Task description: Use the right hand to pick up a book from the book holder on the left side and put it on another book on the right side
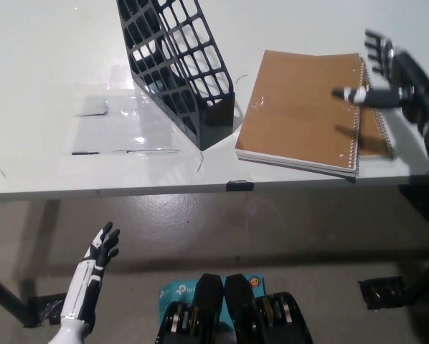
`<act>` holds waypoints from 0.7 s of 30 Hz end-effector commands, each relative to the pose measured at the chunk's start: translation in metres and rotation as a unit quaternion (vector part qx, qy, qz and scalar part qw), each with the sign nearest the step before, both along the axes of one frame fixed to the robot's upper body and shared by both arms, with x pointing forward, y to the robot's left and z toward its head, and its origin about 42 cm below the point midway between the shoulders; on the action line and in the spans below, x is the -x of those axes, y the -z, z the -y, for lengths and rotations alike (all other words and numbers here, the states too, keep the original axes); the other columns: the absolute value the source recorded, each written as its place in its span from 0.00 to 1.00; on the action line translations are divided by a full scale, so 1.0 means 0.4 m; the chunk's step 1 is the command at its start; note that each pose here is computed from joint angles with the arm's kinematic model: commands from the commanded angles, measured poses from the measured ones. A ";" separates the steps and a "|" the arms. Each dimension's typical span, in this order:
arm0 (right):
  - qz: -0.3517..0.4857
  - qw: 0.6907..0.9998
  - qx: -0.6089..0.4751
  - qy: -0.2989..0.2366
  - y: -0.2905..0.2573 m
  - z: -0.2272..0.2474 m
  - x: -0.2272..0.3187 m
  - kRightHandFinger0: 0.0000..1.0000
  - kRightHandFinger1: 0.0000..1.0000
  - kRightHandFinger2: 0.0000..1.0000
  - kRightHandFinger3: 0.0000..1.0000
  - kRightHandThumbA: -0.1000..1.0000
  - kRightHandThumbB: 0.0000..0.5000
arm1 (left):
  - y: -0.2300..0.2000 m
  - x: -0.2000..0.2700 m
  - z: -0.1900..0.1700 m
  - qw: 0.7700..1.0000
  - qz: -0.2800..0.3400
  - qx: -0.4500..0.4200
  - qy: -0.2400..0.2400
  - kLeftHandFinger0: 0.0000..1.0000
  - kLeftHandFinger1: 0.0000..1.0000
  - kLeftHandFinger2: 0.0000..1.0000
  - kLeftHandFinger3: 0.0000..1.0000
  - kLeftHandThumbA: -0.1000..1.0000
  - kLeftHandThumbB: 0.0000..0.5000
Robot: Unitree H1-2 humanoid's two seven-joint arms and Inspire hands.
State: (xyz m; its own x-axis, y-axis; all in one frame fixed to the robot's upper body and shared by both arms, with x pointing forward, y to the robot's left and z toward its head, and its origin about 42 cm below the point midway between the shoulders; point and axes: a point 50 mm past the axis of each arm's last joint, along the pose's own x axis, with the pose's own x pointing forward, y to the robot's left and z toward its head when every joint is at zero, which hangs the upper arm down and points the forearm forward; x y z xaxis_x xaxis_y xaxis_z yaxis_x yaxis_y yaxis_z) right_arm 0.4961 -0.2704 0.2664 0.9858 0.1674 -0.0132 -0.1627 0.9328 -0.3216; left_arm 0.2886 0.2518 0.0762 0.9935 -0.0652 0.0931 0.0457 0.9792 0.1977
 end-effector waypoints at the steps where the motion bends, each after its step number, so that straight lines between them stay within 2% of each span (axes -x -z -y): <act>1: 0.448 0.869 -0.006 -0.208 -0.397 -0.102 0.586 1.00 1.00 1.00 1.00 1.00 0.70 | -0.141 -0.123 -0.018 0.996 0.068 0.014 0.053 1.00 1.00 1.00 1.00 1.00 0.51; 2: 0.444 0.871 -0.012 -0.209 -0.383 -0.105 0.594 1.00 1.00 1.00 1.00 0.98 0.72 | -0.141 -0.124 -0.018 0.996 0.068 0.014 0.053 1.00 1.00 1.00 1.00 1.00 0.50; 5: 0.433 0.875 -0.028 -0.213 -0.347 -0.113 0.615 1.00 1.00 1.00 1.00 0.99 0.71 | -0.143 -0.133 -0.020 0.996 0.072 0.013 0.050 1.00 1.00 1.00 1.00 1.00 0.46; 8: 0.424 0.880 -0.050 -0.209 -0.315 -0.118 0.634 1.00 1.00 1.00 1.00 0.99 0.77 | -0.141 -0.134 -0.018 0.996 0.067 0.014 0.051 1.00 1.00 1.00 1.00 1.00 0.49; 9: 0.418 0.883 -0.059 -0.204 -0.300 -0.119 0.636 1.00 1.00 1.00 1.00 0.98 0.75 | -0.140 -0.133 -0.017 0.997 0.064 0.016 0.051 1.00 1.00 1.00 1.00 1.00 0.50; 10: 0.411 0.887 -0.067 -0.199 -0.282 -0.123 0.634 1.00 1.00 1.00 1.00 0.98 0.73 | -0.138 -0.131 -0.015 0.997 0.062 0.017 0.051 1.00 1.00 1.00 1.00 1.00 0.50; 11: 0.398 0.893 -0.068 -0.199 -0.253 -0.126 0.627 1.00 1.00 1.00 1.00 0.98 0.63 | -0.134 -0.127 -0.014 0.997 0.062 0.020 0.051 1.00 1.00 1.00 1.00 1.00 0.47; 12: 0.385 0.898 -0.073 -0.201 -0.236 -0.127 0.624 1.00 1.00 1.00 1.00 0.97 0.59 | -0.130 -0.124 -0.014 0.997 0.060 0.019 0.052 1.00 1.00 1.00 1.00 1.00 0.44; 14: 0.339 0.915 -0.087 -0.199 -0.165 -0.128 0.611 1.00 1.00 1.00 1.00 0.99 0.57 | -0.115 -0.108 -0.018 0.997 0.053 0.016 0.052 1.00 1.00 1.00 1.00 1.00 0.43; 15: 0.320 0.924 -0.094 -0.187 -0.130 -0.130 0.601 1.00 1.00 1.00 1.00 0.99 0.59 | -0.108 -0.100 -0.021 0.997 0.050 0.015 0.053 1.00 1.00 1.00 1.00 1.00 0.45; 16: 0.294 0.938 -0.090 -0.162 -0.083 -0.131 0.585 1.00 1.00 1.00 1.00 1.00 0.57 | -0.101 -0.092 -0.023 0.997 0.047 0.014 0.055 1.00 1.00 1.00 1.00 1.00 0.45; 18: 0.253 0.955 -0.094 -0.121 0.008 -0.131 0.556 1.00 1.00 1.00 1.00 1.00 0.57 | -0.088 -0.067 -0.025 0.998 0.036 0.016 0.056 1.00 1.00 1.00 1.00 1.00 0.43; 20: 0.225 0.965 -0.097 -0.098 0.076 -0.134 0.539 1.00 1.00 1.00 1.00 0.97 0.52 | -0.082 -0.053 -0.032 0.998 0.030 0.013 0.059 1.00 1.00 1.00 1.00 1.00 0.43; 21: 0.201 0.973 -0.087 -0.078 0.138 -0.134 0.526 1.00 1.00 1.00 1.00 0.93 0.43 | -0.075 -0.040 -0.036 0.998 0.026 0.011 0.060 1.00 1.00 1.00 1.00 1.00 0.42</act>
State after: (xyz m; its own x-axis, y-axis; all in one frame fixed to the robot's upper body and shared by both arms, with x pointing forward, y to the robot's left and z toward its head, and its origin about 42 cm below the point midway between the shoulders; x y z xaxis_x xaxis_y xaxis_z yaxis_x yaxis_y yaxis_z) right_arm 0.3206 -0.2357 0.2043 0.9465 0.2932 0.1346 -0.2569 0.9374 -0.2352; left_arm 0.3094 0.2530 0.0917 0.9862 -0.0995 0.1327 0.0718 0.9773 0.1991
